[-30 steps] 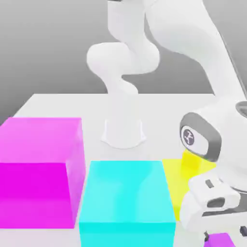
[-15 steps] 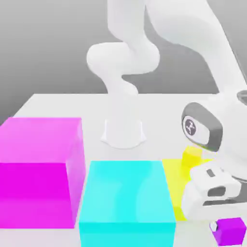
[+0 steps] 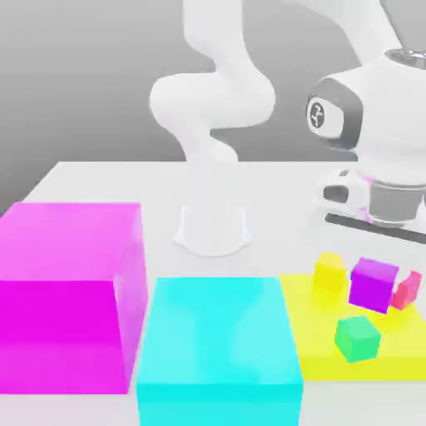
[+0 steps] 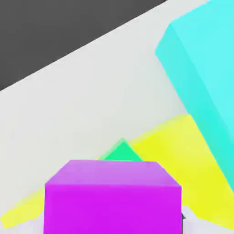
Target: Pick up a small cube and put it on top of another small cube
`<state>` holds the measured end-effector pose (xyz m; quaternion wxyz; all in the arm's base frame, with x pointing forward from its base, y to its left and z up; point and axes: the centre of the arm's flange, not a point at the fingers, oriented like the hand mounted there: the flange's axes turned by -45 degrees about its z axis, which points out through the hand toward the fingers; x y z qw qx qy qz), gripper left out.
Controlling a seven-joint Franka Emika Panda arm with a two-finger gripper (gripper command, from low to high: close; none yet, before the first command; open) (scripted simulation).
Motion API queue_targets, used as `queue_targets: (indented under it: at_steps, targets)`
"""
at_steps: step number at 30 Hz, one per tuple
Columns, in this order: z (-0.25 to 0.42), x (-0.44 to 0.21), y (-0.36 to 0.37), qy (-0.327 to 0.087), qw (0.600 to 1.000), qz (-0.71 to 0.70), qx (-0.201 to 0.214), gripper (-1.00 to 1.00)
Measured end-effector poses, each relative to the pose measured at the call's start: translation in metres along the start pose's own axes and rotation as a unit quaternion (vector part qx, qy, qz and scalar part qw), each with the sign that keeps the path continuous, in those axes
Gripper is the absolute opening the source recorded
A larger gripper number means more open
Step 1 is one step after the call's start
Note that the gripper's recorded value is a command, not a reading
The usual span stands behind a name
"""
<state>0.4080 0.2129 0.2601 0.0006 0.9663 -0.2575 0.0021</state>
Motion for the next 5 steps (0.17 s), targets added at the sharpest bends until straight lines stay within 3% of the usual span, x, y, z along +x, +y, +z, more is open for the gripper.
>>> queue_targets:
  at_steps: [1,2,5]
  targets:
    - [0.011,-0.001,0.0,0.0,1.0,0.0,0.0,-1.0]
    - [0.021,-0.003,0.0,-0.001,1.0,-0.001,0.0,1.0]
    - [0.021,-0.003,0.0,-0.001,1.0,-0.001,0.0,1.0]
